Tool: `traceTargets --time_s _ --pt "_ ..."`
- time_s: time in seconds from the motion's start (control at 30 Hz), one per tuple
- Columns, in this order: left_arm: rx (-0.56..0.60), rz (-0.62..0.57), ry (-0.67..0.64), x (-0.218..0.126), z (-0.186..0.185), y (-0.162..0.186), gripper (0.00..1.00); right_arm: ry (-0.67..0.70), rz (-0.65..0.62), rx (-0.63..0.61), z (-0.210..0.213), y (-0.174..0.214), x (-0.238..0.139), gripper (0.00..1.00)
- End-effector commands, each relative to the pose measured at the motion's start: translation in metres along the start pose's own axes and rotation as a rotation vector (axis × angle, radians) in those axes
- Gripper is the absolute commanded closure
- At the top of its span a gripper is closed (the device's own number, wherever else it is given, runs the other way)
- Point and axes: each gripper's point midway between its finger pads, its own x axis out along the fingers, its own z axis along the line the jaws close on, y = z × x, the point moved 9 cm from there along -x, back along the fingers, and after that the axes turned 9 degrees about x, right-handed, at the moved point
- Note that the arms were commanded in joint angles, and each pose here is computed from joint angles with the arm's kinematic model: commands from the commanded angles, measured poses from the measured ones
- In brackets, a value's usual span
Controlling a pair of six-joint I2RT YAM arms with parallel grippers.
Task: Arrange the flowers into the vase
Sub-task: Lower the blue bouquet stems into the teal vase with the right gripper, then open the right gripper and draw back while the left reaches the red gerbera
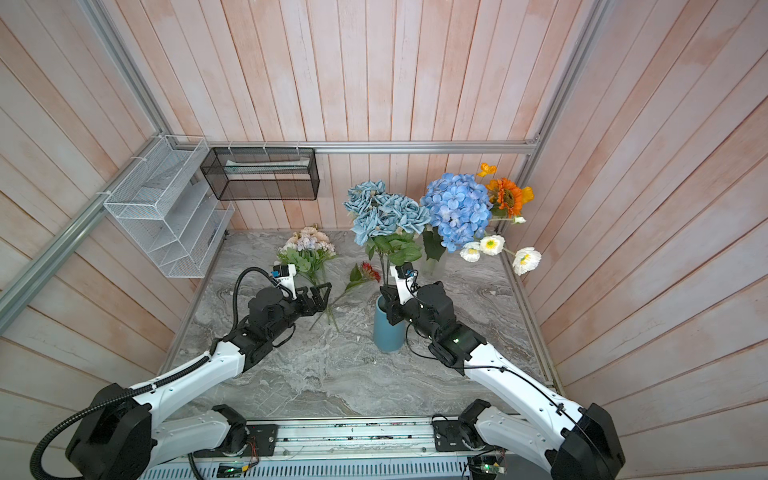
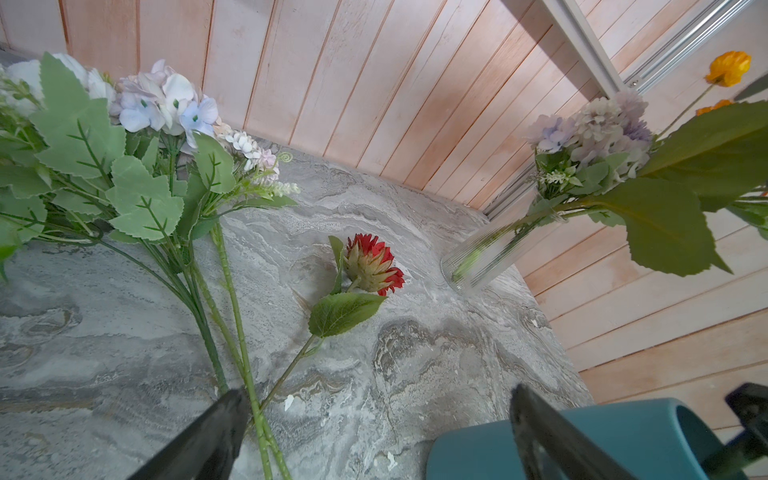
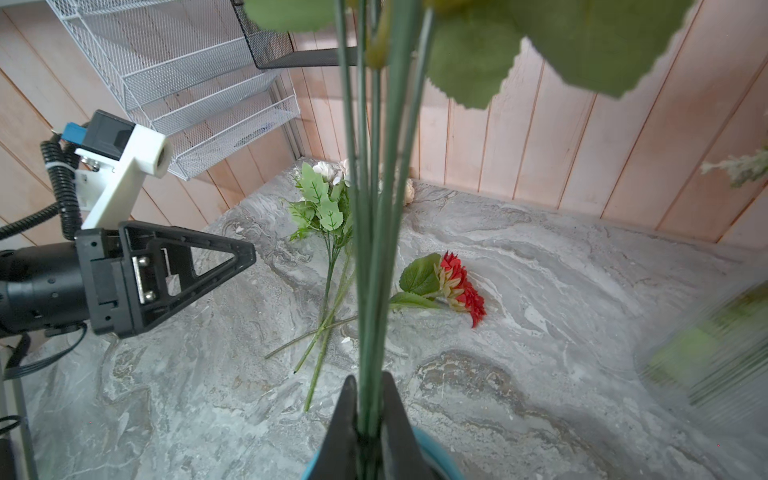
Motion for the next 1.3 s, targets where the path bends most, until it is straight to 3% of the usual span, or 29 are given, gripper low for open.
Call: traceTargets --time_s 0.0,0.17,0.37,0.6,0.8,1.03,1.27 --pt "0.008 -0.021 -0.005 0.001 -0.003 -0.01 0.0 0.031 0.007 -0.005 -0.001 0.004 -0.005 0.8" --pt "0.012 -0.019 -0.011 0.0 -0.002 -0.01 0.0 0.033 -0.013 0.009 -0.001 0.003 -0.012 0.69" --pt "0.017 -0.016 -0.014 -0.001 -0.002 -0.01 0.0 0.037 -0.041 0.014 -0.001 -0.001 -0.019 0.67" --pt "0.16 0.05 -0.063 0.005 0.003 -0.002 0.0 0.031 -0.054 -0.002 0.003 -0.01 -0.033 0.61" --pt "0.297 0.225 -0.08 0.027 0.009 0.016 0.02 0.062 -0.088 -0.031 0.001 -0.015 -0.053 0.36" --pt "0.386 0.381 0.004 0.065 0.007 0.032 0.22 0.141 -0.09 -0.016 -0.014 -0.005 -0.057 0.3" --pt "0.505 0.512 -0.012 0.104 0.013 0.043 0.43 0.249 -0.124 0.049 -0.04 0.005 -0.055 0.28"
